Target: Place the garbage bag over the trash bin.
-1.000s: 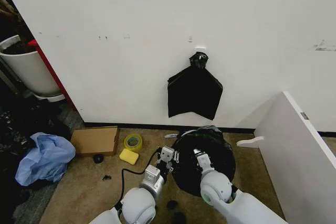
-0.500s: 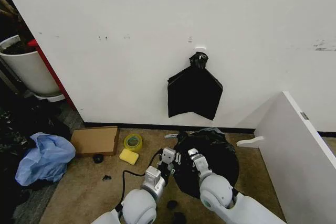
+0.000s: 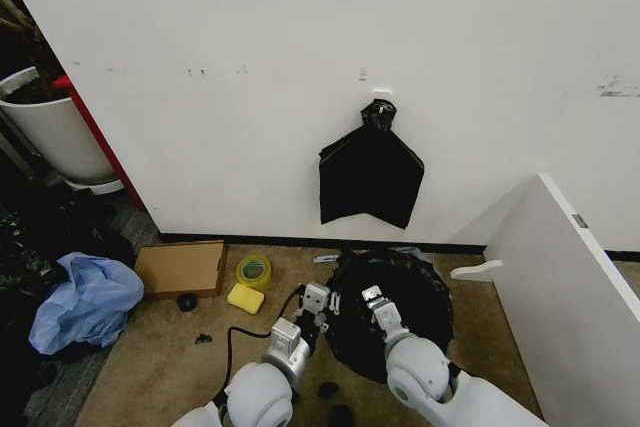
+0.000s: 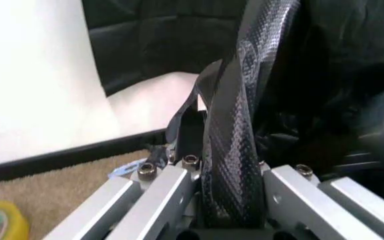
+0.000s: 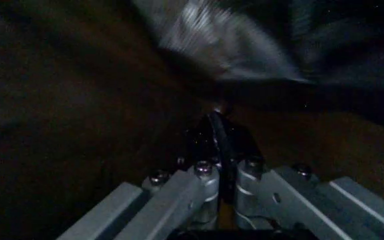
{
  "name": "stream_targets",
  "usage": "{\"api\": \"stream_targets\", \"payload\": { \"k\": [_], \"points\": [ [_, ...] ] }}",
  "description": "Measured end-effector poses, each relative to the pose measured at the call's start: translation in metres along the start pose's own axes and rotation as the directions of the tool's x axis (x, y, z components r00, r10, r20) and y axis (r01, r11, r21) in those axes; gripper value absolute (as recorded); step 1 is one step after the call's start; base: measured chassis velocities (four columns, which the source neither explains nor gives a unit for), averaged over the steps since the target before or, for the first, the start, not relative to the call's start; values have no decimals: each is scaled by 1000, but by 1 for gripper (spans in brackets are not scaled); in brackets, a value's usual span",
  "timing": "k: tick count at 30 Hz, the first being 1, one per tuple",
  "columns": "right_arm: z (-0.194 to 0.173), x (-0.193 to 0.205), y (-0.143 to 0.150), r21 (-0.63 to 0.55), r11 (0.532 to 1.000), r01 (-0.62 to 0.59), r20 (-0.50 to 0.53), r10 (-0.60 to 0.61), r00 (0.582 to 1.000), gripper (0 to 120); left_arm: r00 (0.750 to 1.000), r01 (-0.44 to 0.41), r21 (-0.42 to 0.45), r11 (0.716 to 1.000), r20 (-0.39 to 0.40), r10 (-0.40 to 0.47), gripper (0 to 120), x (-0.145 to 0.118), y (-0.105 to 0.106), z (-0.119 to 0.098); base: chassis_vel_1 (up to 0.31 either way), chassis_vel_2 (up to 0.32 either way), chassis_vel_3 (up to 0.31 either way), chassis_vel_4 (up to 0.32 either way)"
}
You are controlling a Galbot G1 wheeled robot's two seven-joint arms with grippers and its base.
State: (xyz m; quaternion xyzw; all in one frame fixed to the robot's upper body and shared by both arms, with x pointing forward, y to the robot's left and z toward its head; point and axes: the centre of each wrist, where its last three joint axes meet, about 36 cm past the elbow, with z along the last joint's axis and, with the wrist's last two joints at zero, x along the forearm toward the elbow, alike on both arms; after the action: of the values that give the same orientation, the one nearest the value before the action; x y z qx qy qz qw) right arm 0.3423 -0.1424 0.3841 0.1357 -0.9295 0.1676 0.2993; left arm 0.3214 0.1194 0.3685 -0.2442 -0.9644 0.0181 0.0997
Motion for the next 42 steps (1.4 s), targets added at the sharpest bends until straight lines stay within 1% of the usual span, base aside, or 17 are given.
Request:
{"api": "stream_targets", "payload": {
  "k": [6, 10, 12, 13, 14, 16, 18, 21, 25, 26, 30, 31, 32, 34, 38, 40, 42],
  "points": [
    [-5, 36, -17, -38, 994, 98, 84, -95, 992, 0, 998, 41, 84, 996, -45, -37, 1, -11, 3, -9, 0, 0, 0, 0],
    [-17, 63, -34, -77, 976, 202, 244, -178, 953, 0, 988, 114, 189, 975, -124, -92, 1, -22, 11, -24, 0, 0, 0, 0],
    [-21, 68, -37, -81, 973, 215, 268, -186, 945, 1, 986, 127, 203, 971, -137, -100, 1, -23, 13, -25, 0, 0, 0, 0],
    [-27, 79, -43, -95, 969, 227, 324, -185, 928, 10, 974, 173, 254, 952, -190, -126, 1, -27, 20, -32, 0, 0, 0, 0],
    [-29, 84, -44, -103, 968, 227, 351, -178, 919, 12, 969, 189, 269, 944, -208, -135, 1, -28, 22, -35, 0, 0, 0, 0],
    [-33, 100, -48, -129, 971, 202, 433, -128, 892, 23, 945, 255, 326, 910, -284, -163, 1, -35, 33, -42, 0, 0, 0, 0],
    [-34, 111, -50, -167, 970, 177, 471, -79, 878, 30, 928, 294, 341, 893, -327, -181, 1, -40, 40, -42, 0, 0, 0, 0],
    [-31, 123, -51, -212, 968, 136, 506, -10, 863, 36, 916, 318, 355, 879, -353, -189, 1, -44, 47, -40, 0, 0, 0, 0],
    [-13, 143, -51, -285, 958, 34, 527, 127, 840, 53, 893, 354, 360, 863, -405, -197, 1, -55, 52, -32, 0, 0, 0, 0],
    [-13, 143, -51, -285, 958, 34, 527, 127, 840, 53, 893, 354, 360, 863, -405, -197, 1, -55, 52, -32, 0, 0, 0, 0],
    [-3, 156, -45, -332, 943, 1, 500, 176, 848, 70, 874, 384, 370, 846, -441, -204, 1, -68, 55, -26, 0, 0, 0, 0],
    [0, 159, -43, -342, 940, -7, 492, 185, 851, 75, 860, 406, 382, 830, -467, -206, 1, -75, 55, -26, 0, 0, 0, 0],
    [2, 160, -41, -345, 938, -9, 488, 188, 852, 80, 857, 412, 389, 824, -473, -205, 1, -77, 55, -26, 0, 0, 0, 0],
    [3, 160, -41, -347, 938, -11, 486, 190, 853, 82, 857, 413, 393, 821, -474, -203, 1, -79, 54, -27, 0, 0, 0, 0],
    [7, 164, -36, -354, 935, -22, 470, 198, 860, 98, 859, 413, 421, 808, -474, -192, 15, -87, 54, -30, 0, 0, 0, 0],
    [7, 164, -35, -359, 933, -23, 468, 202, 860, 100, 860, 408, 422, 809, -476, -185, 25, -85, 55, -32, 0, 0, 0, 0],
    [7, 164, -35, -362, 932, -23, 467, 203, 861, 100, 860, 402, 422, 812, -479, -177, 29, -82, 55, -34, 0, 0, 0, 0]
  ]
}}
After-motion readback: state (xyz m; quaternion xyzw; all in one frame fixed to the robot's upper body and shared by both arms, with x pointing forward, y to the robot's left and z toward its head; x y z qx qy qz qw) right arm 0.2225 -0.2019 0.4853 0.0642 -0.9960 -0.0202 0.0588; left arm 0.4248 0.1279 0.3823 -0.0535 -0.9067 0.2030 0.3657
